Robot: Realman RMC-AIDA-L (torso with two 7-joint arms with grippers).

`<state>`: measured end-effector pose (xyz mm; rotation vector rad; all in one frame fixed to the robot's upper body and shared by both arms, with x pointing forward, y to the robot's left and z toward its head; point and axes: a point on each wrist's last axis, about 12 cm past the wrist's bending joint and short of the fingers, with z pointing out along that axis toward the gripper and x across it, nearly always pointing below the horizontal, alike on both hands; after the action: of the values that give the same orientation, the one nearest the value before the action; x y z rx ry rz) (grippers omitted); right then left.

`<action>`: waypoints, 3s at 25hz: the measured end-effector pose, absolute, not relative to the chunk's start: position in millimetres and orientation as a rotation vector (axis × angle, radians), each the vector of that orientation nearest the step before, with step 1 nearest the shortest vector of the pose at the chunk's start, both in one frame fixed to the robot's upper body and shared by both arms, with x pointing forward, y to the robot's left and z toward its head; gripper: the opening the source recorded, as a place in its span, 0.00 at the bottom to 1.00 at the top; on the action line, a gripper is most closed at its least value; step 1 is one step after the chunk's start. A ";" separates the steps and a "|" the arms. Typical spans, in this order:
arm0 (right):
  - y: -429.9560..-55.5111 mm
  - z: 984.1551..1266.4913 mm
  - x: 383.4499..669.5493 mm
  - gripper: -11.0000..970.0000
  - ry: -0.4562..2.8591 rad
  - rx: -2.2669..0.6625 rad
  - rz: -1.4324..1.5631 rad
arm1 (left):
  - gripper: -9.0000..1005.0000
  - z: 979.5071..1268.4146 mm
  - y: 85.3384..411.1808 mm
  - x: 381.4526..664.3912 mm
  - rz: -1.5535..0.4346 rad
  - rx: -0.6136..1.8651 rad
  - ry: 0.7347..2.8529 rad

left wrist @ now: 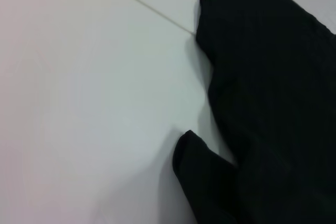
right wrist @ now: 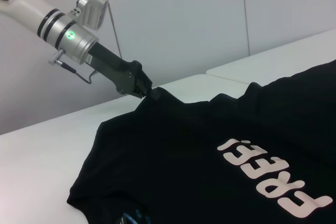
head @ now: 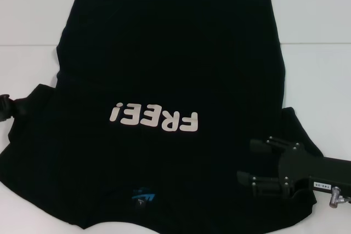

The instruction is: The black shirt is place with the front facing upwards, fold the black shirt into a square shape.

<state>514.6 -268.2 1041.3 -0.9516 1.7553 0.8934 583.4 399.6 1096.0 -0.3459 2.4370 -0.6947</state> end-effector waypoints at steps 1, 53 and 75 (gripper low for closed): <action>-268.2 1041.3 514.5 0.95 1.755 -0.951 0.894 | 0.04 1097.1 400.0 583.9 -0.693 -0.345 2.433; -266.2 1038.8 512.4 0.95 1.755 -0.950 0.904 | 0.03 1182.6 399.7 605.2 -0.776 -0.266 2.360; -263.7 1039.2 514.6 0.95 1.754 -0.952 0.906 | 0.03 1157.5 358.1 600.7 -0.998 -0.258 2.371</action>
<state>514.6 -263.7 1039.2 -0.9521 1.7537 0.9060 600.7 358.1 1157.5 -0.2582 2.3714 -0.9983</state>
